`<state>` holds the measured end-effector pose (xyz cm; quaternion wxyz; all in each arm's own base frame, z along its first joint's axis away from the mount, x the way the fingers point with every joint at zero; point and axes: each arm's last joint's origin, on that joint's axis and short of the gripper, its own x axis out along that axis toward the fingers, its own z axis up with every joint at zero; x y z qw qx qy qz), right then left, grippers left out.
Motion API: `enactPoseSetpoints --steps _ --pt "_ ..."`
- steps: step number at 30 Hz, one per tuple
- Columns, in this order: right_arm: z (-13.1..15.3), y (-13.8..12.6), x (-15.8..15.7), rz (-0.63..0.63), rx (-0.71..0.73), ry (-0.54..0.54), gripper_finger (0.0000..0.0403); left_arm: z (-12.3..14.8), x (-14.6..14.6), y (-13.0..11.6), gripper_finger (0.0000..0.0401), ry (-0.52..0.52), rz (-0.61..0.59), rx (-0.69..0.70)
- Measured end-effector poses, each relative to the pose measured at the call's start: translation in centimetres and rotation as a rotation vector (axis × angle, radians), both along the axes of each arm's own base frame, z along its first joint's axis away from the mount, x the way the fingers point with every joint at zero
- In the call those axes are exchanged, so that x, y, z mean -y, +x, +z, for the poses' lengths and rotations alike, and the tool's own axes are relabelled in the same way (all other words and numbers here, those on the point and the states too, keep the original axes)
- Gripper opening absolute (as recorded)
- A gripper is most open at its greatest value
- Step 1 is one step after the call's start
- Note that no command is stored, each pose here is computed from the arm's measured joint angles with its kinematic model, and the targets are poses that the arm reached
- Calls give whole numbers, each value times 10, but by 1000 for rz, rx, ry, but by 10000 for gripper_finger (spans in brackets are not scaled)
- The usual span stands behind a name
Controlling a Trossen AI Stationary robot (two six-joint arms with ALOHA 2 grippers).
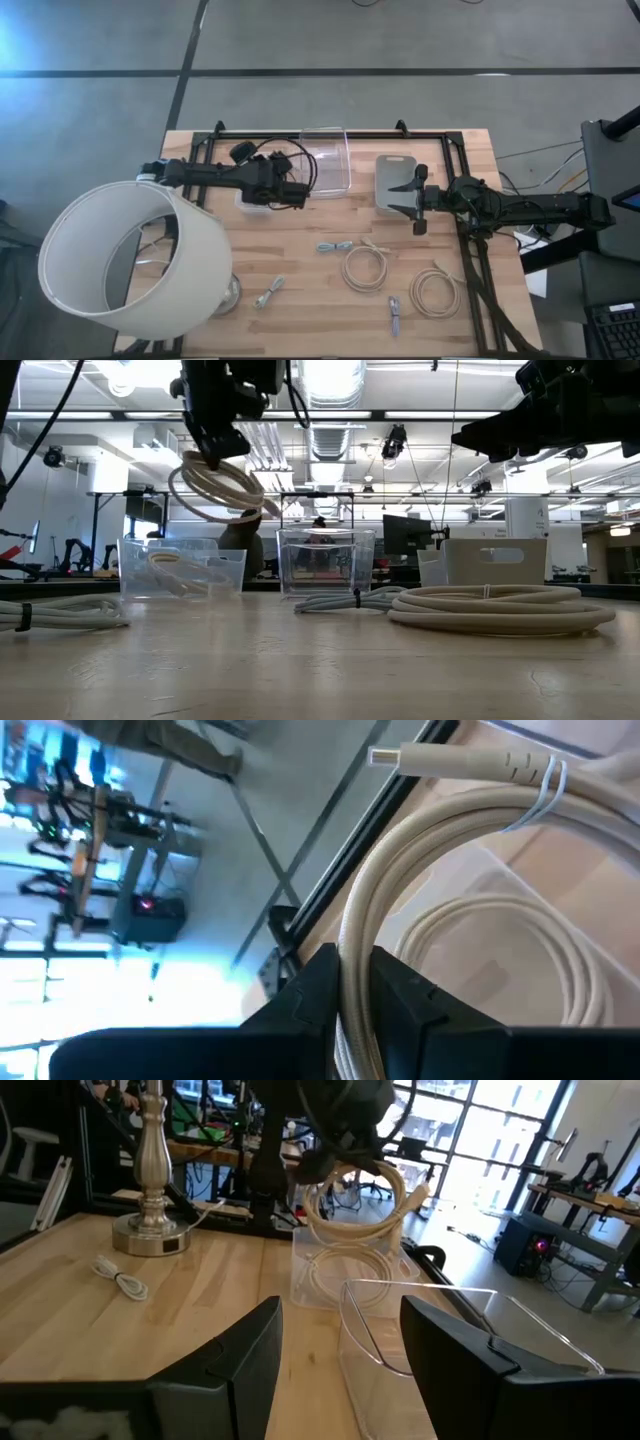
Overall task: Pick & Place USB Port
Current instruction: Put the brown USB cable into the white transparent bin
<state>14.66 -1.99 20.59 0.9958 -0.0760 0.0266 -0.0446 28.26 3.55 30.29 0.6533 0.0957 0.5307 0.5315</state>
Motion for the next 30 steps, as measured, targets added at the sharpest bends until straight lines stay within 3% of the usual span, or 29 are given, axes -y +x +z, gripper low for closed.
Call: enactPoseSetpoints --steps 10,20,30 --pt "-3 1 0 0 -24 4 201 -12 -18 -13 49 -129 132 7" --pt "-3 1 0 0 -23 4 201 -47 -37 -33 49 -137 266 -97" --pt "-2 1 0 0 -21 3 201 -66 -39 -35 49 -151 240 -123"
